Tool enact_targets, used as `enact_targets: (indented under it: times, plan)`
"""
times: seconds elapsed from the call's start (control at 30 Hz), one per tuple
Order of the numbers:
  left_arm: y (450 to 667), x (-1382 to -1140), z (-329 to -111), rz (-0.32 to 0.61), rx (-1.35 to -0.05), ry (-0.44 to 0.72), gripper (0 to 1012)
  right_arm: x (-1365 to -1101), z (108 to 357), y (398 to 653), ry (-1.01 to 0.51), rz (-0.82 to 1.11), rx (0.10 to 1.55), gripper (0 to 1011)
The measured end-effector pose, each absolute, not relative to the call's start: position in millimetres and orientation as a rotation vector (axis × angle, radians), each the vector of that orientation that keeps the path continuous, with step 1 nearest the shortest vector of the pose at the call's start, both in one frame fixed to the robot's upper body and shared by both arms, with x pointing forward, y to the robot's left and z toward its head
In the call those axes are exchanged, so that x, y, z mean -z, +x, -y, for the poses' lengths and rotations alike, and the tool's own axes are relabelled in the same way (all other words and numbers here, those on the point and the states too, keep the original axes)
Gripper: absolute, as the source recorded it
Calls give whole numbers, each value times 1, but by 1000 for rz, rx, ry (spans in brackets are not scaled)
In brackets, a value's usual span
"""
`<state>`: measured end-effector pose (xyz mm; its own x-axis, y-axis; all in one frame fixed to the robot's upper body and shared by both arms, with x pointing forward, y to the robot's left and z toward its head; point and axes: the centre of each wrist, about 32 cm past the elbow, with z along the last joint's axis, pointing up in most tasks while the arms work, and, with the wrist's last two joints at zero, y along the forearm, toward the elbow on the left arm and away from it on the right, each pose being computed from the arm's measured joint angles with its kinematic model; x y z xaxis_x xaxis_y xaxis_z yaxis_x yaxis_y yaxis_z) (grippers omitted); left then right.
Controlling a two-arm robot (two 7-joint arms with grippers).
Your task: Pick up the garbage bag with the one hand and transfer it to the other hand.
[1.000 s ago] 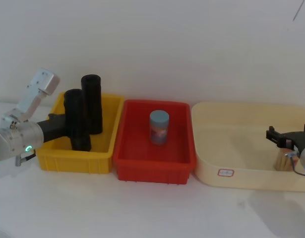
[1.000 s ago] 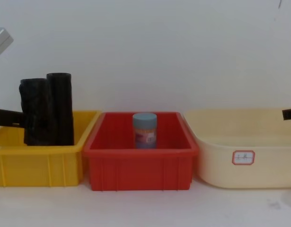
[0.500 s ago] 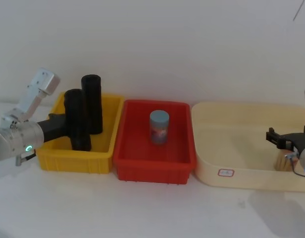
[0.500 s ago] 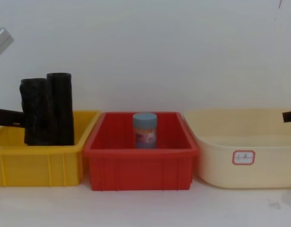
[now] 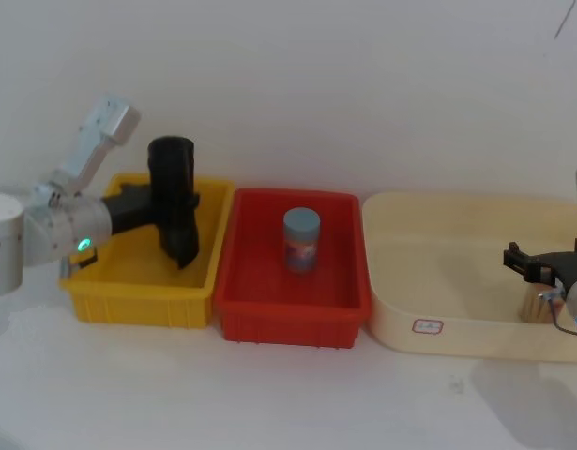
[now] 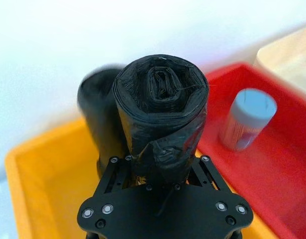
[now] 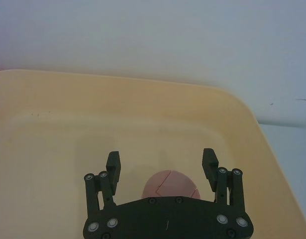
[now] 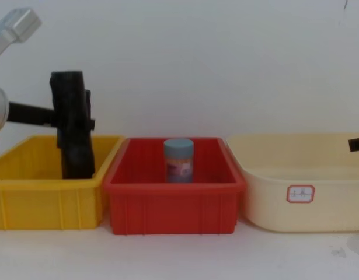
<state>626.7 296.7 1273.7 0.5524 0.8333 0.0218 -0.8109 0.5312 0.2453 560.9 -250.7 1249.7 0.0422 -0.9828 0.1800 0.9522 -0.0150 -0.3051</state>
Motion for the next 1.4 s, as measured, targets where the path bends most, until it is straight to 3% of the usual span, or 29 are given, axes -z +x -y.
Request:
enact_targets:
  times: [0.73,1.4]
  plan:
    - [648,-1349,-303,38,-845,135,398,-1255,252,557,-355,-71,1514,1001]
    - [683,-1357,-281,4,-668,103,398,-1282,258,544,-170,39,1309,1001]
